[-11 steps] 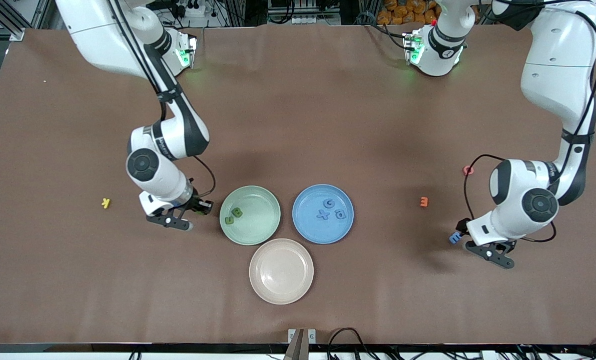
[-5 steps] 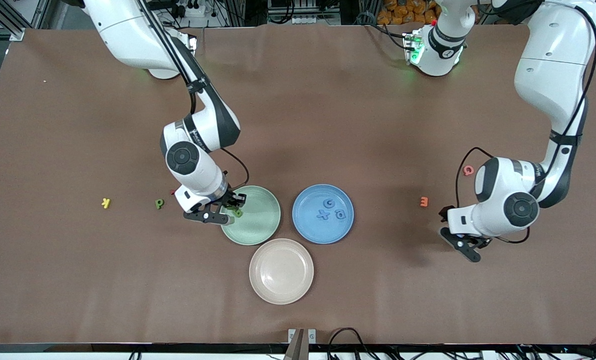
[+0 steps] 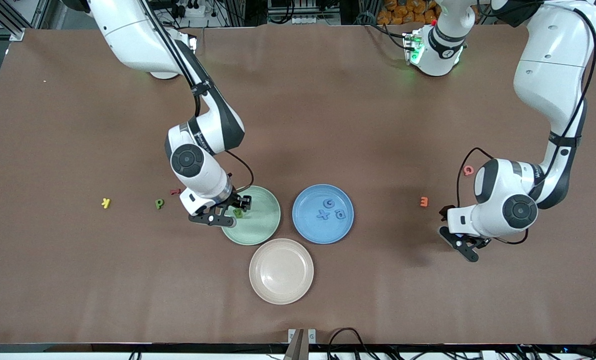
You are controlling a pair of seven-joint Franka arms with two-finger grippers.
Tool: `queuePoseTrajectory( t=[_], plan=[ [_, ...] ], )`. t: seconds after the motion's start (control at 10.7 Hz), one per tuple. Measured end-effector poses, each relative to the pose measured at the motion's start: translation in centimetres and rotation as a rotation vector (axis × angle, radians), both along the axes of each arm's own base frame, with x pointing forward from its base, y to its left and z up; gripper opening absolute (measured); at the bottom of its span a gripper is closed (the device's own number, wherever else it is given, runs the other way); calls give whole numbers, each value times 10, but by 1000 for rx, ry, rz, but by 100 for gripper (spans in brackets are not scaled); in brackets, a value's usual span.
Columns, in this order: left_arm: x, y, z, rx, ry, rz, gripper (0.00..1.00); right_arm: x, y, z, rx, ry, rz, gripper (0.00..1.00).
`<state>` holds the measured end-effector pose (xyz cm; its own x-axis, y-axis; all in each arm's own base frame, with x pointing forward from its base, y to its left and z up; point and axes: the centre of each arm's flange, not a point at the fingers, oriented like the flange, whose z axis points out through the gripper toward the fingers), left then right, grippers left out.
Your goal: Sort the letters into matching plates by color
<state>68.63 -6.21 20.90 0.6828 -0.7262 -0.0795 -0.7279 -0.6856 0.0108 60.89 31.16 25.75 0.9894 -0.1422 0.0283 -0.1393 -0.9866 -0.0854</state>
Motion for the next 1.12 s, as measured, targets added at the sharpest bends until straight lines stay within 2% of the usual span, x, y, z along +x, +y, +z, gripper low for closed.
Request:
queuePoseTrajectory(
  t=[0.19,0.28,0.56,0.65,1.03,1.12],
  plan=[
    [5,8,-8,-5,-5,13,100,7,-16,0,-13,9,82,91],
    [7,12,-14,-9,-11,19,100,12,-27,1,-16,11,108,100],
    [11,16,-29,-18,-20,28,100,24,-63,0,-28,45,117,100],
    [11,18,-32,-20,-20,31,100,27,-79,-2,-36,73,106,100],
    [12,20,-35,-23,-21,48,96,39,-162,-13,-68,151,-10,100],
    [13,20,-34,-39,-21,112,84,41,-182,-15,-68,158,-39,100]
  ],
)
